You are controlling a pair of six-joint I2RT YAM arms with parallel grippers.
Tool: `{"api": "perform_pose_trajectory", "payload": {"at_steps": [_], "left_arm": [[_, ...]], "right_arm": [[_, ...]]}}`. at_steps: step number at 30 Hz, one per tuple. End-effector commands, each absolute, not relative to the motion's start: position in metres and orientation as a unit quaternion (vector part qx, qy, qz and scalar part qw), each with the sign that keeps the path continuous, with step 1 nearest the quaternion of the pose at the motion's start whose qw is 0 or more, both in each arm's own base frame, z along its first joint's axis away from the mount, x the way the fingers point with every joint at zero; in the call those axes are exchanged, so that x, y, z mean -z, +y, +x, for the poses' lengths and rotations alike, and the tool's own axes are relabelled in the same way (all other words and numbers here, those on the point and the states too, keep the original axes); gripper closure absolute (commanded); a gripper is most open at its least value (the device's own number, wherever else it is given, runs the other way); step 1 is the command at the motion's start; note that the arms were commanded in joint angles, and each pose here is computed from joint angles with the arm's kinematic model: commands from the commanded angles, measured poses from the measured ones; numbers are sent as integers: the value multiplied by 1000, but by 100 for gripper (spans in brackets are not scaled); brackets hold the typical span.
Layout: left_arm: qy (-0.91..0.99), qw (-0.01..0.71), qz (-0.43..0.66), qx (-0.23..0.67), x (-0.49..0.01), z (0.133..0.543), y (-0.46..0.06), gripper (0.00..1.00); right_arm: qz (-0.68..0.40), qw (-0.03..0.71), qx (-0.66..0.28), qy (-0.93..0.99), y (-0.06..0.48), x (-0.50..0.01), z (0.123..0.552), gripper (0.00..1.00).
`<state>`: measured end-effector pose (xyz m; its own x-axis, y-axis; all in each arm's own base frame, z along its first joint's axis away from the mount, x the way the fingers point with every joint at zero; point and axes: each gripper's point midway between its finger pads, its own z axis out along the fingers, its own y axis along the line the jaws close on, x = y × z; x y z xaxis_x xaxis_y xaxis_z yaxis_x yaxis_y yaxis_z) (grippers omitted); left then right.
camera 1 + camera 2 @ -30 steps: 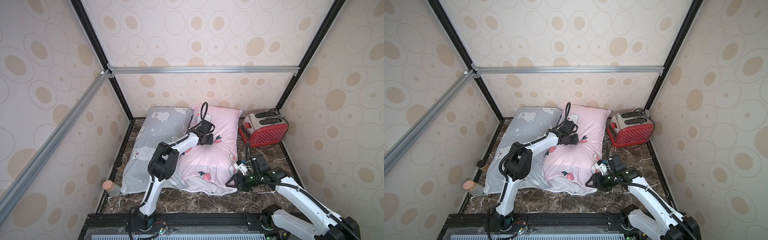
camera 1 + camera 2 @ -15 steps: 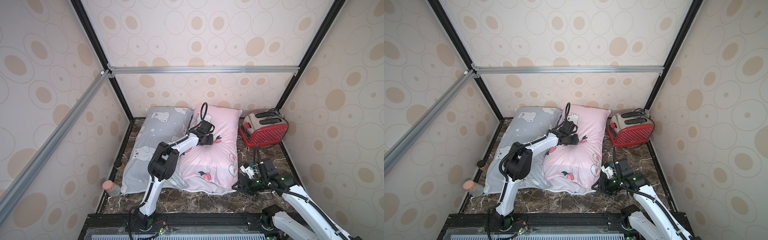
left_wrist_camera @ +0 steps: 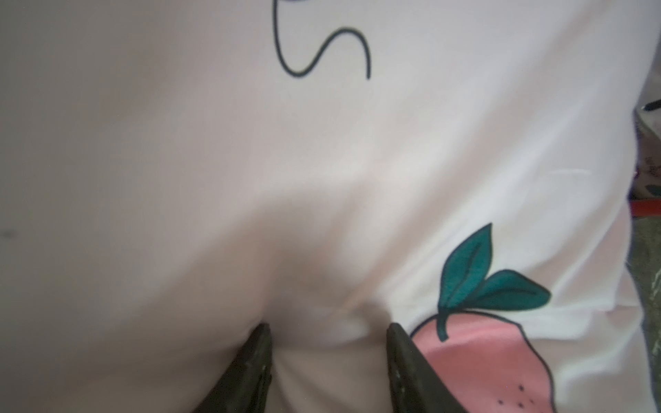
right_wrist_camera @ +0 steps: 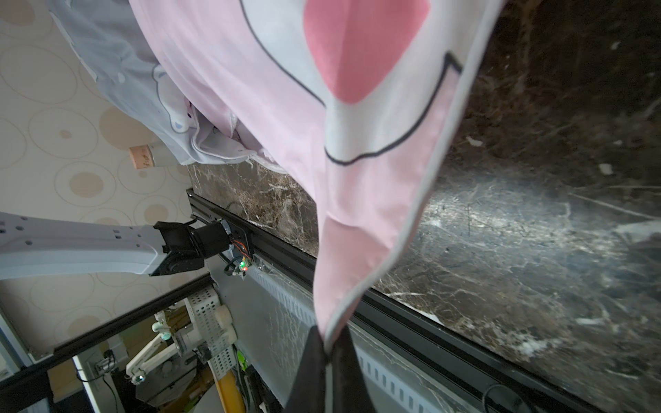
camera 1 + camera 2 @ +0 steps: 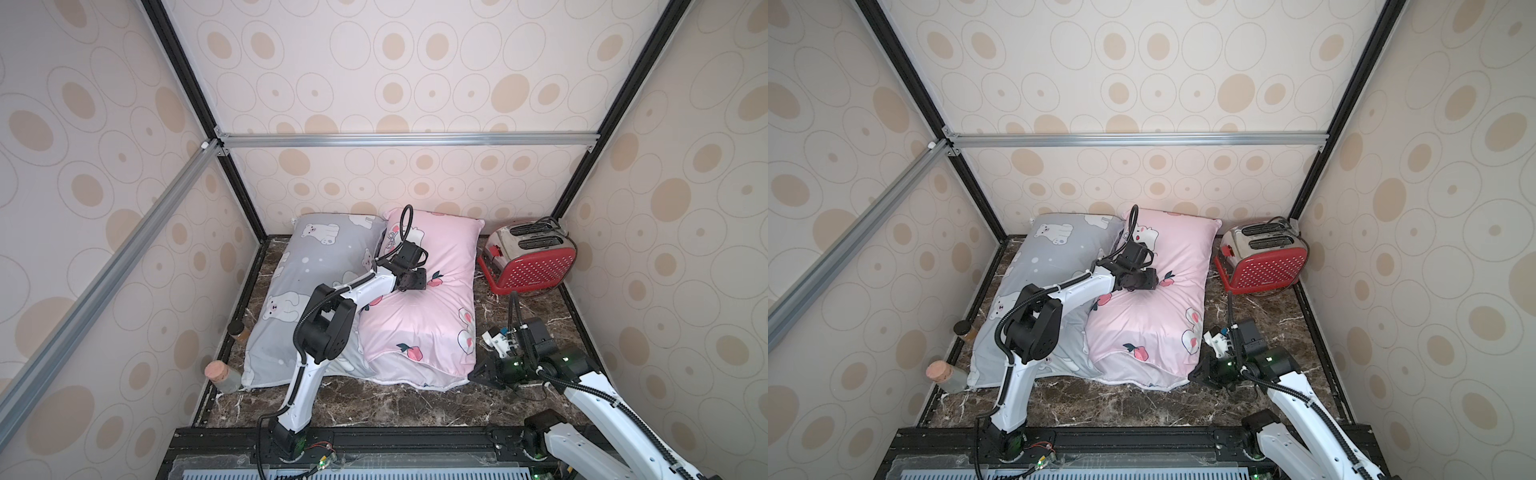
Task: Zip up pillowcases
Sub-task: Pick up the pillowcase from the center of the board.
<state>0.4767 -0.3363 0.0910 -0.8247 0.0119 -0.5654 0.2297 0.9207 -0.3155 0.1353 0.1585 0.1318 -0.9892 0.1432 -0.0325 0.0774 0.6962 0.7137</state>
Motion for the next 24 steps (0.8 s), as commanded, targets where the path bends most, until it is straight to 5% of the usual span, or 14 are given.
{"api": "perform_pose_trajectory", "payload": {"at_steps": [1,6,9,12,16,24], "left_arm": [[949,277,46,140,-92,474,-297,37],[934,324,58,139,-170,452,-279,16],[924,343,61,156,-221,413,-266,17],[925,315,93,192,-232,353,-279,23],[904,191,116,364,-213,271,-340,32],[846,105,82,516,-198,216,-389,62]], "right_arm": [[58,50,-388,919,158,-129,136,99],[48,54,-398,915,160,-130,135,100],[46,62,-412,908,163,-133,137,100],[45,69,-436,896,169,-139,142,100],[44,79,-454,886,174,-146,148,100],[44,101,-482,869,181,-165,160,100]]}}
